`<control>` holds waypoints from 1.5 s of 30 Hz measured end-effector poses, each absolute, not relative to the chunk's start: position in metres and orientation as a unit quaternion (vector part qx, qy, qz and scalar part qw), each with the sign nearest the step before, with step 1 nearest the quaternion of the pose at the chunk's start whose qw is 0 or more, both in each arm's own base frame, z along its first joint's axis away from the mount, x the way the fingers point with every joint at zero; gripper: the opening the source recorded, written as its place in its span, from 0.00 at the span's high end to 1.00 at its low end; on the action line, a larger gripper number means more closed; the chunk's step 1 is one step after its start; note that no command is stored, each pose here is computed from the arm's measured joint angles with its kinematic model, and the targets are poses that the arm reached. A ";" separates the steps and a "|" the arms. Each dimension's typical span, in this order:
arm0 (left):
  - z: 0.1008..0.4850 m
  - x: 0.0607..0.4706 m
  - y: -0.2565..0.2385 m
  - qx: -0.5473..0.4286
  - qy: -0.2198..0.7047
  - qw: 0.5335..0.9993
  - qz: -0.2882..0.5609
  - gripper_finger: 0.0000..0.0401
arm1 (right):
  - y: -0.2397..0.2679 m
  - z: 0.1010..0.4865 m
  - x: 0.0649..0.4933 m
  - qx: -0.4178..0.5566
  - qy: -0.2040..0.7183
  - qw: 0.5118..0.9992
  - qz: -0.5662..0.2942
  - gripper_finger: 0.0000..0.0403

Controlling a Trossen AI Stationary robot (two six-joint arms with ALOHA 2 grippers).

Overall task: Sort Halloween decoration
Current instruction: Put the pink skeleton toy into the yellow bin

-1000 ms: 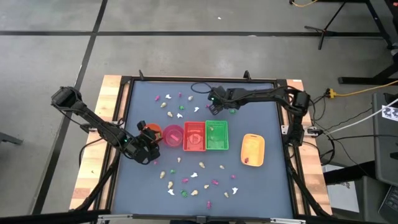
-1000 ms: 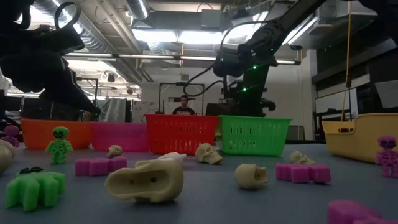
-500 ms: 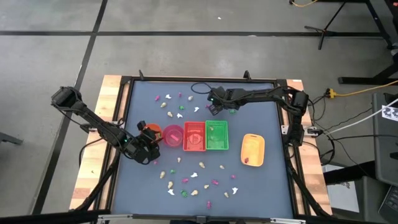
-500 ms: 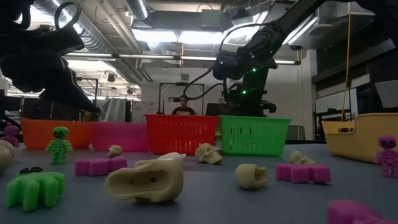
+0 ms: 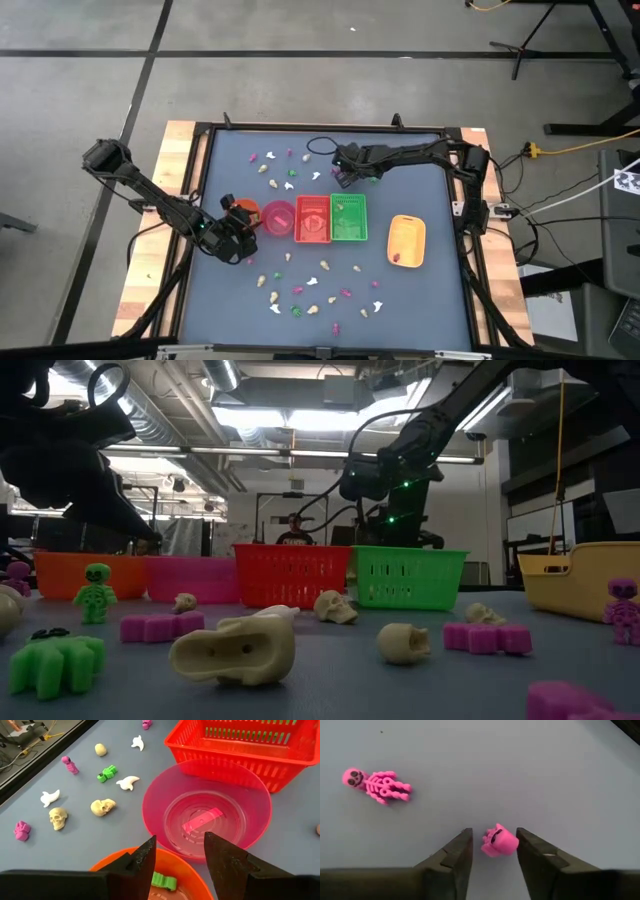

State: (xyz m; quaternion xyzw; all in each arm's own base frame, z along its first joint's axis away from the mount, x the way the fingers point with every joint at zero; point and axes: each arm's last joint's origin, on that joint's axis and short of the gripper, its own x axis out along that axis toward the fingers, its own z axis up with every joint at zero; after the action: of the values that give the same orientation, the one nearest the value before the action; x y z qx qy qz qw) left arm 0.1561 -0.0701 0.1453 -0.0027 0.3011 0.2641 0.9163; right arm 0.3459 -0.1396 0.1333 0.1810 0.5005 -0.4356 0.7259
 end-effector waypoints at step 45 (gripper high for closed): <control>0.145 0.156 -0.070 -0.003 0.301 0.916 0.264 0.63 | -0.018 0.271 0.263 0.074 0.600 0.754 -0.256 0.88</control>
State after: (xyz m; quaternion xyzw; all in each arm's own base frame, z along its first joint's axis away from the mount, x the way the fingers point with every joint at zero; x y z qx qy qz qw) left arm 0.1561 -0.0701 0.1453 -0.0029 0.3009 0.2642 0.9163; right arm 0.2629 -0.0177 0.2709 0.0743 0.6004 -0.2563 0.7538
